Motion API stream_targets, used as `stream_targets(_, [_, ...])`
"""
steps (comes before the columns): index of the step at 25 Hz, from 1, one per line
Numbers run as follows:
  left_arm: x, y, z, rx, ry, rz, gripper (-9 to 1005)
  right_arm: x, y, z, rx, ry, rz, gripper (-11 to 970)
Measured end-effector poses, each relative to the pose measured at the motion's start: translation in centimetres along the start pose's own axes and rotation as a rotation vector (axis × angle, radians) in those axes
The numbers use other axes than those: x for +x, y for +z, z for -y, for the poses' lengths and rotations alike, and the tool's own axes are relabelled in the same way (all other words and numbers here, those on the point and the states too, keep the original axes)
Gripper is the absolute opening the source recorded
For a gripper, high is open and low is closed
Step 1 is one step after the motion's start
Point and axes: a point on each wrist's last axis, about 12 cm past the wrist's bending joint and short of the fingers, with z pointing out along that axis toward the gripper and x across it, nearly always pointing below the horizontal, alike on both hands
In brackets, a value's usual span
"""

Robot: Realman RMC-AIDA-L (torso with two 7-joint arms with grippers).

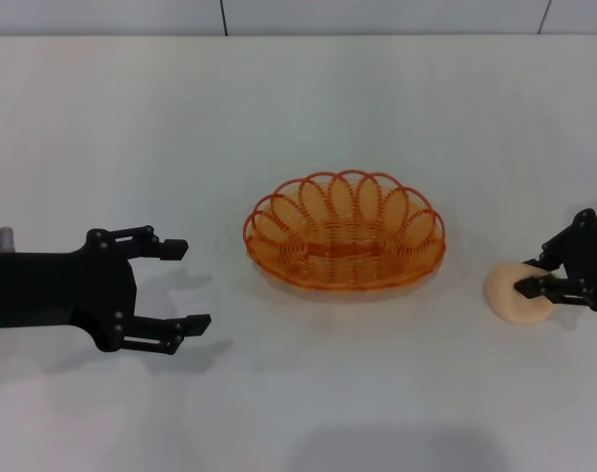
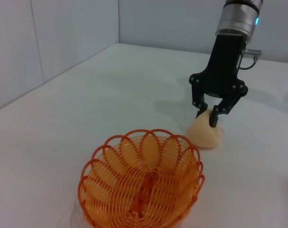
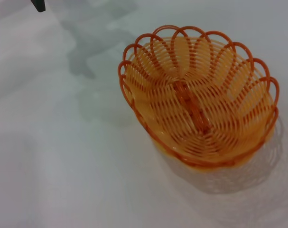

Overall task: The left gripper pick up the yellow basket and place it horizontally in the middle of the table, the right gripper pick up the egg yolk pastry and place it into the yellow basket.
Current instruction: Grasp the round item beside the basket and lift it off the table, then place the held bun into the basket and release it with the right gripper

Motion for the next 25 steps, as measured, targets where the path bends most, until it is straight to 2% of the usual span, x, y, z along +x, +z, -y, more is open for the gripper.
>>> stream_targets(6, [-0.1,-0.4,0.4,0.008,-0.006,-0.005,891,-0.5,-0.8,0.2,0.007,-0.007,0.006,167])
stream_targets(12, [-0.6,-0.7,0.8,0.005,-0.070,-0.040,890,-2.1,-3.0,0.5,0.056,-0.021,0.003,101])
stream_targets(18, [-0.8,-0.4,1.6,-0.003,-0.061,-0.095,890,-5.7,-4.1,1.0,0.044,-0.056,0.015,63])
stream_targets(24, [-0.7,-0.2,1.6,-0.027,-0.059,-0.102,890,-10.1,-3.2,1.2,0.010,-0.075,0.020,51])
stream_targets(25, [-0.7,-0.2,1.6,-0.028,-0.060,-0.102,890,-10.1,-3.2,1.2,0.010,-0.075,0.020,50])
